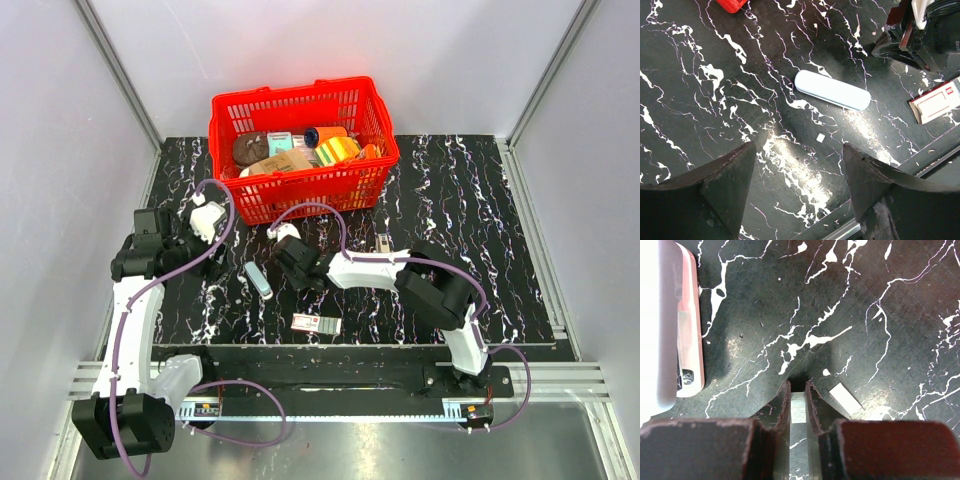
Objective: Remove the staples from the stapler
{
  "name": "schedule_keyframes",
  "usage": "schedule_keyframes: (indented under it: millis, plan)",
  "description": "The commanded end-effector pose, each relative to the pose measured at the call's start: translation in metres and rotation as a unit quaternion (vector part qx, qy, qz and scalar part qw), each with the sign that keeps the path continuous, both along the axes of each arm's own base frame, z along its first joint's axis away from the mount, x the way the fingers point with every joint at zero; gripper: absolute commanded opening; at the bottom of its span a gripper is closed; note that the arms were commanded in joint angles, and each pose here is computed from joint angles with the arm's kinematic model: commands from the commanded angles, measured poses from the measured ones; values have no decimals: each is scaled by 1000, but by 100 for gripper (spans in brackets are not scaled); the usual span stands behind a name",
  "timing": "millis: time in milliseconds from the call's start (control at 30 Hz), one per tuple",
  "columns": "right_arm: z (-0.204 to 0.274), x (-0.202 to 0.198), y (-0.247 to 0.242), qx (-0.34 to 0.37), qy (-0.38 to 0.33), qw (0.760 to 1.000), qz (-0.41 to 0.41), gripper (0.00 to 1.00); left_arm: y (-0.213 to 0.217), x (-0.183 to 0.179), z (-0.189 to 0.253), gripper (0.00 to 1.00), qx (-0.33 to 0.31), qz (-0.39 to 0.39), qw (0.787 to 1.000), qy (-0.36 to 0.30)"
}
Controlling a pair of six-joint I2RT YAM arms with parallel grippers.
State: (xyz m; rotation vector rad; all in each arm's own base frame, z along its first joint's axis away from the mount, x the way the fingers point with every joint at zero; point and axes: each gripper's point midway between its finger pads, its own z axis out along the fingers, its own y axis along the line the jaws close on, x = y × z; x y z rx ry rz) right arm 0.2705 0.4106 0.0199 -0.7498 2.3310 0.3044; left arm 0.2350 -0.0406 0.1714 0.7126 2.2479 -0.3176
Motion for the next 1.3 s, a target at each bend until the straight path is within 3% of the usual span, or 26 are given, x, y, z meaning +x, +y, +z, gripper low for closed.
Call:
schedule_keyframes:
  millis: [0,233,367,700,1267]
  plan:
    - [10,-3,-17,-19,-6,1000,-22,13,-8,2,5,75,-22,-14,1000,-14]
    - [64,-7,-30,18,-7,997,-77,3,-24,0,-1,80,-54,-60,997,-1]
    - [78,-27,-53,35,32,990,-133,0,-32,5,-3,81,-51,-85,995,-2]
    - [55,-92,-92,67,111,949,-288,0,-44,2,-15,81,-22,-107,994,-14]
    - [32,-108,-76,70,128,905,-399,0,-34,-7,-24,81,9,-100,995,-21]
